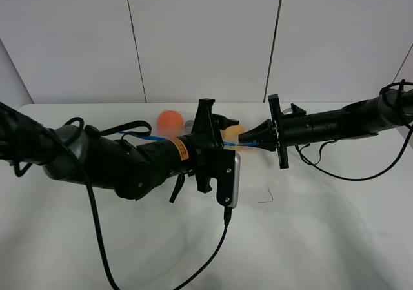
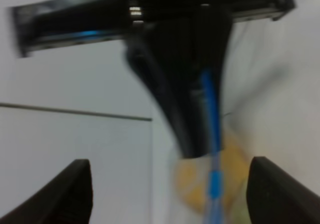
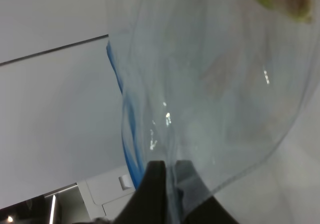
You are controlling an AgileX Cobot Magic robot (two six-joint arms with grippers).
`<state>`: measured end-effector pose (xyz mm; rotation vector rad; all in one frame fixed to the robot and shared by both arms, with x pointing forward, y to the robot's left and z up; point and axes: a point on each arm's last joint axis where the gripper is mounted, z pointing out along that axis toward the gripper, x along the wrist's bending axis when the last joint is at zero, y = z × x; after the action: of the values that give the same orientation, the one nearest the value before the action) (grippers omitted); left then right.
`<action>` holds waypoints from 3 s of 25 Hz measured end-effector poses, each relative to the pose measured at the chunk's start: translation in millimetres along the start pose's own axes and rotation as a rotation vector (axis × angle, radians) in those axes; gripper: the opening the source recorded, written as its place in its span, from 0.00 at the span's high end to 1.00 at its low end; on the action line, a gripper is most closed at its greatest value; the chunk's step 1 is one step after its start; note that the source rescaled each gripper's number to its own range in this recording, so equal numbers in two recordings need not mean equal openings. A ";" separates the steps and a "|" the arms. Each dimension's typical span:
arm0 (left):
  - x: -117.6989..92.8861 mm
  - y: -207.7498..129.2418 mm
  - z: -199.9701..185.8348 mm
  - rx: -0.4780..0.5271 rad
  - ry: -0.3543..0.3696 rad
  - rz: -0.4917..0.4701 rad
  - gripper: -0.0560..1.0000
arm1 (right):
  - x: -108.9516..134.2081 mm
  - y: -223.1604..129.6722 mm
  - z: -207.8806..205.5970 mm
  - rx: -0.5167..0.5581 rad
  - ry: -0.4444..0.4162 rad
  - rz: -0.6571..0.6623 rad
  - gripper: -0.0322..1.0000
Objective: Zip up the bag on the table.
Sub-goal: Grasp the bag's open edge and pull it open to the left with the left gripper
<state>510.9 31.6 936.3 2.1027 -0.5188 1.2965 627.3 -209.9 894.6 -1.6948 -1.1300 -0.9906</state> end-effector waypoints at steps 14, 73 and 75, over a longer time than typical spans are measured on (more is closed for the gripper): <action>-28.4 -12.4 18.5 -0.023 0.021 -0.037 0.34 | 0.0 0.0 0.0 0.000 0.000 0.000 0.97; -5.6 -187.7 -72.9 0.523 0.127 -0.255 0.95 | 1.3 0.8 1.0 -0.011 0.011 0.006 0.97; -5.9 -187.9 -73.1 0.521 0.123 -0.252 0.95 | 1.3 0.8 1.0 -0.011 0.011 0.006 0.97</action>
<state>574.4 219.7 901.0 2.3767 0.1578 1.5115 628.5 -208.8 895.3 -1.6988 -1.1137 -1.0033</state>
